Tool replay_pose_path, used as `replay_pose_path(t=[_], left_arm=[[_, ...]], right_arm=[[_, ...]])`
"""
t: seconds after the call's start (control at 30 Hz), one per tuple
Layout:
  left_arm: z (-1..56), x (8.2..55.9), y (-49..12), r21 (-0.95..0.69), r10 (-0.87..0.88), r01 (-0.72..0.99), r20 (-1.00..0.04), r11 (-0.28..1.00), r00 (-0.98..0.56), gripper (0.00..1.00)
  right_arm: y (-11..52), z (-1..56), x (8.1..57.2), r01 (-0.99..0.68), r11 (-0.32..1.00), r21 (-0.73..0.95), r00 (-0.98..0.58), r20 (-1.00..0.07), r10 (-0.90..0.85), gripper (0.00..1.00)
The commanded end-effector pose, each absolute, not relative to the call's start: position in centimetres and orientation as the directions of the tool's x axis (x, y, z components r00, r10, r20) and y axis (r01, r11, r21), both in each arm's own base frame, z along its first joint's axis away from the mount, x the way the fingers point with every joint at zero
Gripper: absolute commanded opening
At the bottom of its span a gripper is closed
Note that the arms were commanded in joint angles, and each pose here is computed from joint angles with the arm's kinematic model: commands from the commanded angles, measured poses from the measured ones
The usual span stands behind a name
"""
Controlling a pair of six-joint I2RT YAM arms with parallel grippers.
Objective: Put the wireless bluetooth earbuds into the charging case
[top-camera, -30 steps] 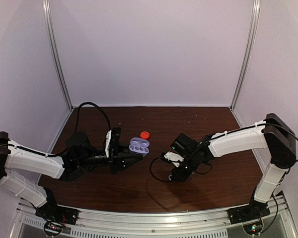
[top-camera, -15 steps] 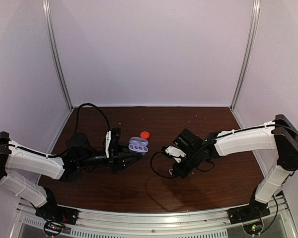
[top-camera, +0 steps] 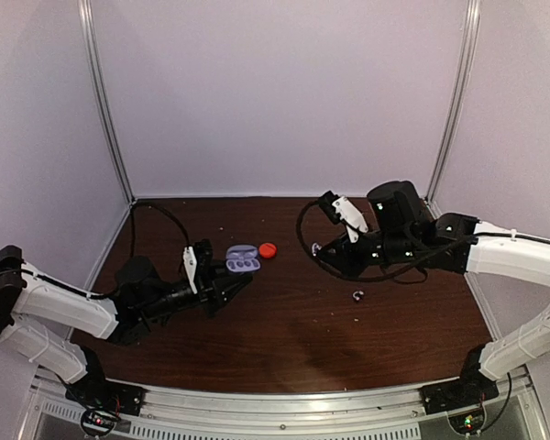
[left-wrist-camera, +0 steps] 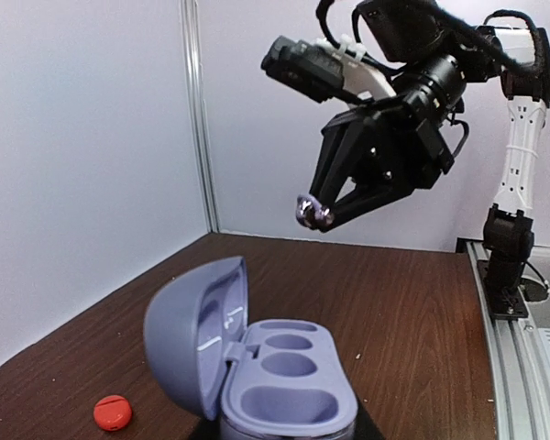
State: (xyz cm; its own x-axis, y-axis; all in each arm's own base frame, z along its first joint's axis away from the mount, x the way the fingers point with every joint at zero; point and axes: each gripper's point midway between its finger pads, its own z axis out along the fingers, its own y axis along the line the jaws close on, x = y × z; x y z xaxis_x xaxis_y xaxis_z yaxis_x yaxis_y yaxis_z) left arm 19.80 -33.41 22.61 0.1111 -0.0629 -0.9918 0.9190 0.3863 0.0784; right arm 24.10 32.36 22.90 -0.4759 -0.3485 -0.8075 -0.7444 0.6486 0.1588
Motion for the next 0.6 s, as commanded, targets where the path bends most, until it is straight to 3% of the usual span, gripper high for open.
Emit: replay_pose_path(t=[0.0,0.57], left_arm=[[24.8,21.0,-32.6,0.138,-0.122,0.871,-0.968,0.472,0.220,0.00],[25.2,22.1,-32.6,0.117,-0.153,0.845,-0.962,0.522,0.227,0.00]], right_arm=[[33.8,28.6,23.7,-0.756,0.602,0.257,-0.447,-0.875,-0.187,0.06],[41.4,30.2,22.8,-0.774,0.555,0.305,-0.460,-0.873,-0.163,0.08]])
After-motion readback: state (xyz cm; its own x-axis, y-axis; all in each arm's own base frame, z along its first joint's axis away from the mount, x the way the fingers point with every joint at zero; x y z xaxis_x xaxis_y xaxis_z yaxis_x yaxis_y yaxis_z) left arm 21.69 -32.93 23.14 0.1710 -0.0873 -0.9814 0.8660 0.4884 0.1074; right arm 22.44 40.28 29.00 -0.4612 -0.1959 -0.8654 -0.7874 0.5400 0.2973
